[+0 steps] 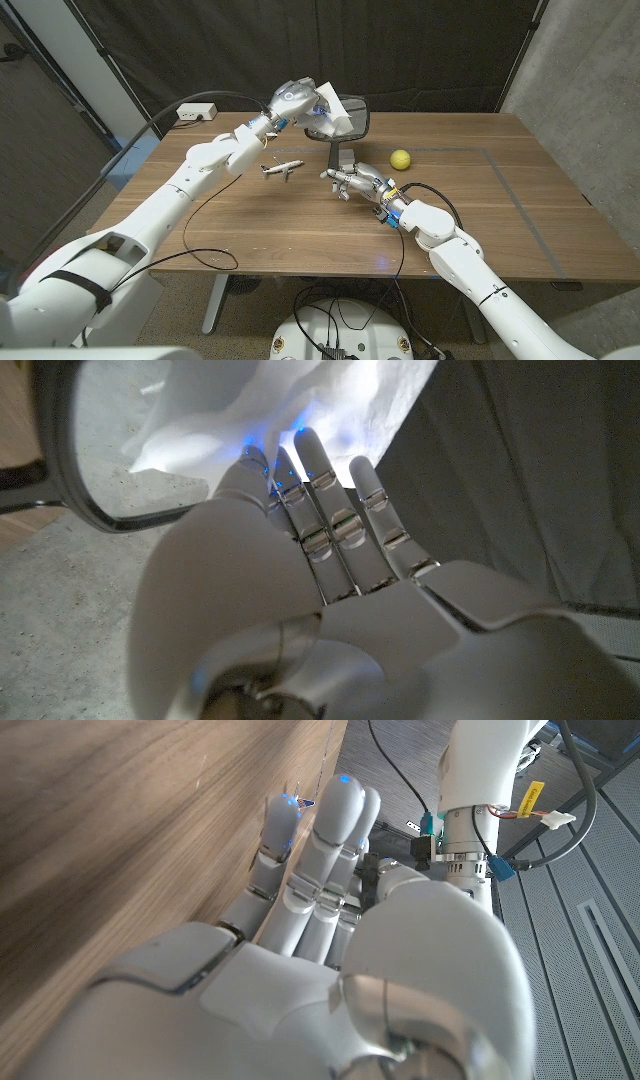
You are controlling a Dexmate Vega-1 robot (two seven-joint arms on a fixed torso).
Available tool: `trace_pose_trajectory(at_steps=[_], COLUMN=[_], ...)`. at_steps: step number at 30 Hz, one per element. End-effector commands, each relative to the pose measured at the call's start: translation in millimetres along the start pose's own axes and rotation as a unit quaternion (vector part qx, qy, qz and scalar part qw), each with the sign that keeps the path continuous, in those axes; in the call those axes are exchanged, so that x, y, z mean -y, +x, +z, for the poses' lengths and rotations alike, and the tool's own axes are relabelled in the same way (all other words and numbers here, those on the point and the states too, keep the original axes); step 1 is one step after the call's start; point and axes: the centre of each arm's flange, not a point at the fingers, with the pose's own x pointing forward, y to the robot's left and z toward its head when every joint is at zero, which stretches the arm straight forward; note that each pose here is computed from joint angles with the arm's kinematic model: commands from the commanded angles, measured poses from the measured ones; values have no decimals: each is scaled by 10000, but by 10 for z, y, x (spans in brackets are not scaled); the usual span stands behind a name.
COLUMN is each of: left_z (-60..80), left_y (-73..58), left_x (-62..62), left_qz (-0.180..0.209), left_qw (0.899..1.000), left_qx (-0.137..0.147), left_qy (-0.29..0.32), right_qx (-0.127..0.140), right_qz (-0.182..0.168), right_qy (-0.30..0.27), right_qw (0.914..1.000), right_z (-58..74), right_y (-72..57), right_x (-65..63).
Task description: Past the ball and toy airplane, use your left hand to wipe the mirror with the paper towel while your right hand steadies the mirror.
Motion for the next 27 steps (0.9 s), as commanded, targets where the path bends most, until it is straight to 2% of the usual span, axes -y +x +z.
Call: trace_pose_trajectory(at_steps=[1, 5, 11, 15, 18, 21, 27], left_z=[-41, -26, 45, 80, 94, 128, 252], left_y=[-2, 24, 79, 121, 154, 167, 157], left_x=[-40, -23, 43, 103, 143, 151, 108], left_qz=[955, 710, -27, -545, -900, -1099, -1251], left_qw=[9943, 9967, 9997, 9983, 9955, 9921, 9849], left_qx=[-266, -242, -9, 158, 271, 370, 566], left_qy=[401, 317, 251, 149, -149, -473, -1055], right_qx=[20, 30, 46, 62, 57, 57, 43], right_qz=[13, -22, -54, -63, -71, -82, -73], right_qy=[18, 34, 46, 55, 53, 48, 60], right_qw=[10000, 10000, 10000, 9999, 9999, 9999, 9999], right_z=[-3, -3, 5, 7, 7, 8, -7], right_y=[-23, -30, -43, -52, -55, -60, -61], right_x=[-3, -2, 10, 8, 11, 14, 15])
